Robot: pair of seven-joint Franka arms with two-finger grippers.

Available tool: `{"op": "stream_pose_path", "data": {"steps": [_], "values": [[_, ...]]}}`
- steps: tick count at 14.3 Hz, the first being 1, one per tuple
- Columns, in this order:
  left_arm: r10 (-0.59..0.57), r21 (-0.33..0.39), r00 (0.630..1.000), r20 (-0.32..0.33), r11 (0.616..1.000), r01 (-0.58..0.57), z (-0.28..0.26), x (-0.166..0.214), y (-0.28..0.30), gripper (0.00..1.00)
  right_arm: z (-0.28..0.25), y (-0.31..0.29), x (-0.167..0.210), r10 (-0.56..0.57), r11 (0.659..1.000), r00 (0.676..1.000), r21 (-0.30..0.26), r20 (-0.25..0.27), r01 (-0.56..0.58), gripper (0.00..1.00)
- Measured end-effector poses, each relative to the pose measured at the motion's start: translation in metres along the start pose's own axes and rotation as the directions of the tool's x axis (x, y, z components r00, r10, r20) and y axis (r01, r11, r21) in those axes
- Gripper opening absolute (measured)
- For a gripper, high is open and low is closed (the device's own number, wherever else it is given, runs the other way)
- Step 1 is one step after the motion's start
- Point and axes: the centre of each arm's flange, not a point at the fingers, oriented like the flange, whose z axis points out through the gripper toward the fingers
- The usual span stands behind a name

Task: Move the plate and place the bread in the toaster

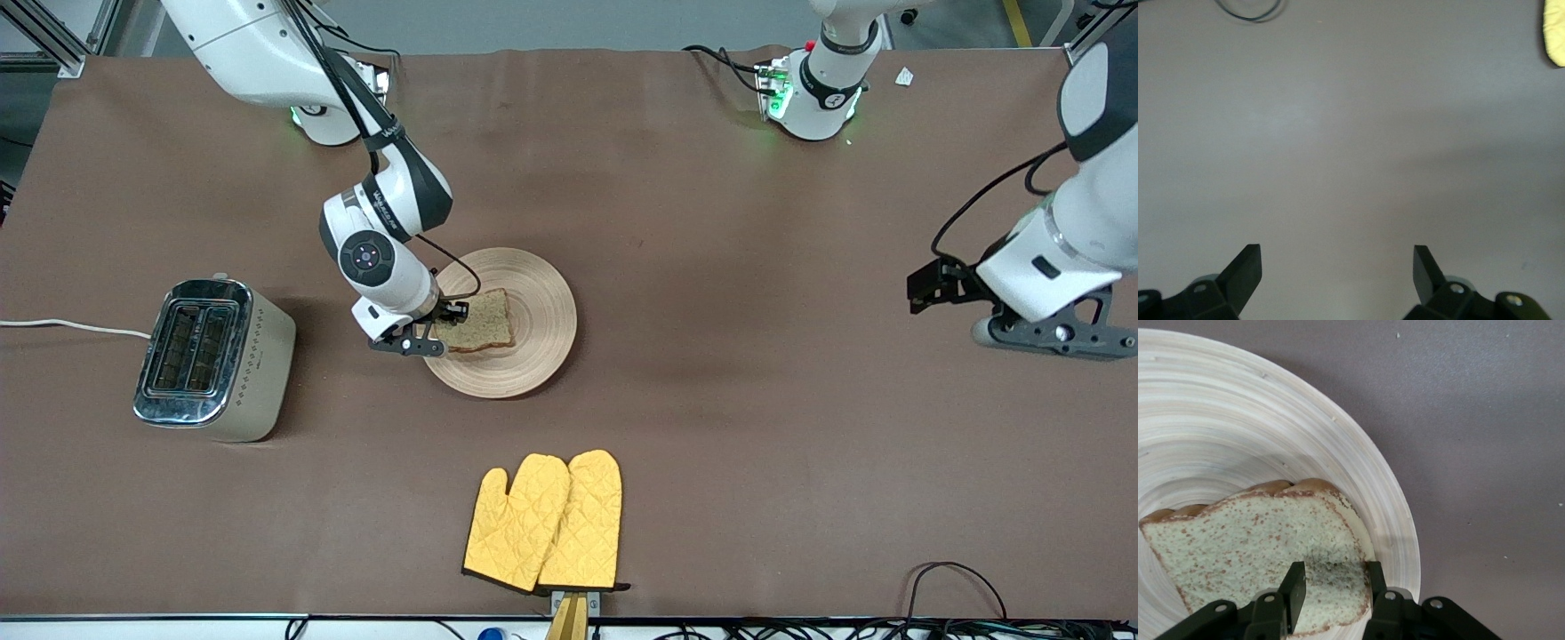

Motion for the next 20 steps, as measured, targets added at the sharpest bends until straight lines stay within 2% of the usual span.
{"op": "stream_pose_path", "data": {"steps": [4, 7, 9, 11, 14, 20], "values": [[-0.064, 0.059, 0.998, -0.007, 0.996, 0.064, -0.043, -0.04, -0.024, 1.0, 0.001, 0.001, 0.001, 0.004, 1.0, 1.0, -0.001, 0.0, -0.004, 0.44], [-0.096, 0.071, 0.995, -0.009, 0.993, 0.097, -0.069, -0.07, -0.04, 1.0, 0.003, 0.002, 0.002, 0.006, 1.0, 1.0, -0.001, 0.001, -0.006, 0.42], [-0.107, 0.071, 0.994, 0.011, 0.992, 0.105, -0.076, -0.085, -0.042, 1.0, 0.005, 0.003, 0.002, 0.007, 1.0, 1.0, -0.001, 0.001, -0.007, 0.4], [-0.117, 0.043, 0.992, 0.047, 0.992, 0.115, -0.074, -0.092, -0.04, 1.0, 0.005, 0.003, 0.003, 0.009, 1.0, 1.0, -0.002, 0.002, -0.009, 0.39], [-0.144, -0.001, 0.987, 0.066, 0.99, 0.144, -0.069, -0.094, -0.05, 1.0, 0.005, 0.004, 0.003, 0.011, 1.0, 1.0, -0.002, 0.002, -0.011, 0.35], [-0.188, -0.005, 0.98, 0.064, 0.982, 0.188, -0.07, -0.096, -0.057, 1.0, 0.006, 0.004, 0.003, 0.013, 1.0, 1.0, -0.002, 0.003, -0.013, 0.3]]}}
